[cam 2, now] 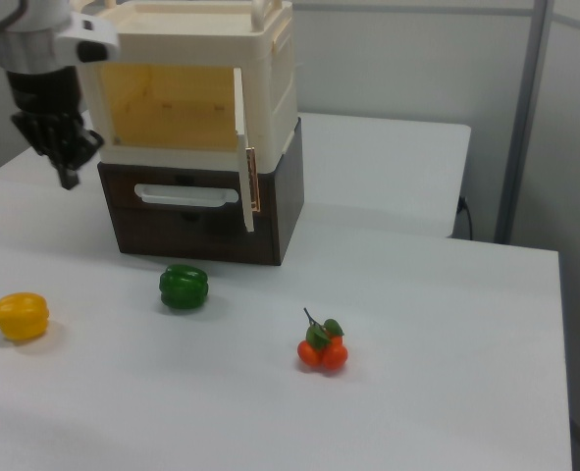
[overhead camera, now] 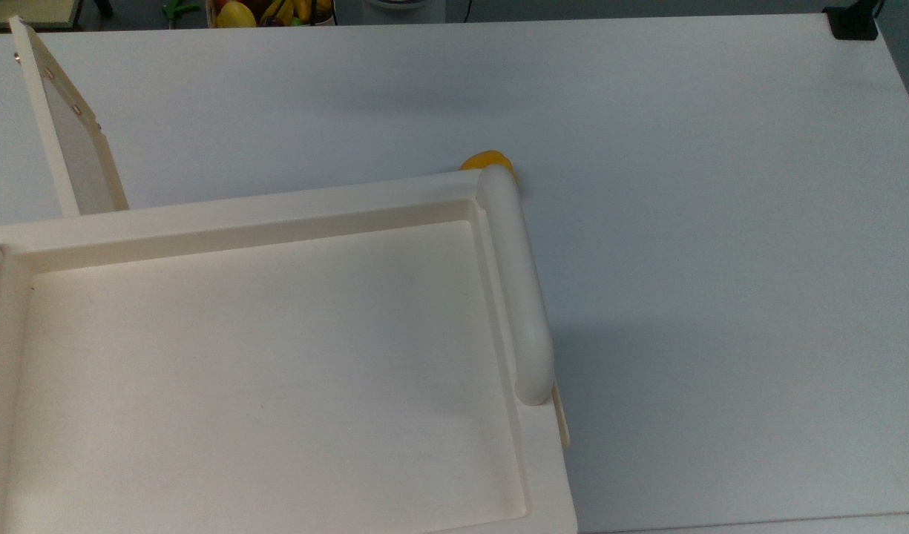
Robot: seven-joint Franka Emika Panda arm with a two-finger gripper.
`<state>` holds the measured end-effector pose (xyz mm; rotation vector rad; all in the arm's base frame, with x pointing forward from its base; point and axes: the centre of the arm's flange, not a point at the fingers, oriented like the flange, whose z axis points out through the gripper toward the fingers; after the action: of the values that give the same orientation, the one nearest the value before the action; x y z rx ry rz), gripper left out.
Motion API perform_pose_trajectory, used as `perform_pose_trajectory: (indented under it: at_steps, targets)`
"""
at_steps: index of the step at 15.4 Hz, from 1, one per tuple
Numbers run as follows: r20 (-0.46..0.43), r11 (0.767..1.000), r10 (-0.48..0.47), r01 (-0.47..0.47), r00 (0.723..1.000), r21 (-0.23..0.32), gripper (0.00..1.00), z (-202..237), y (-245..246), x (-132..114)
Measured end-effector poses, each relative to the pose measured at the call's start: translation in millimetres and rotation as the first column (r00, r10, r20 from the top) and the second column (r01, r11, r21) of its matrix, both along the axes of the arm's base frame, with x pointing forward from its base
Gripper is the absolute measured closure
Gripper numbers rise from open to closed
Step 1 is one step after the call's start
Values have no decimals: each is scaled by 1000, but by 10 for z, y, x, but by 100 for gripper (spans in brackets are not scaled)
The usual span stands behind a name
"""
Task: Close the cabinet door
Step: 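Move the gripper from rest toward the open cream cabinet door, then position the gripper against the outer edge of the open door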
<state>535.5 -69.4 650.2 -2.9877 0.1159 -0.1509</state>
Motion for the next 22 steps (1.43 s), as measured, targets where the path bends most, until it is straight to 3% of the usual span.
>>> perform_pose_trajectory:
  at_steps: [8,12,19,22]
  targets:
    - [178,989,-131,141,975,-45,99,-78,-1370,1]
    - [309,976,-192,214,931,-40,99,-278,-1712,227]
    - [464,971,-210,239,861,-2,99,-470,-2065,422]
    - [508,963,-249,265,825,42,99,-520,-2136,476]
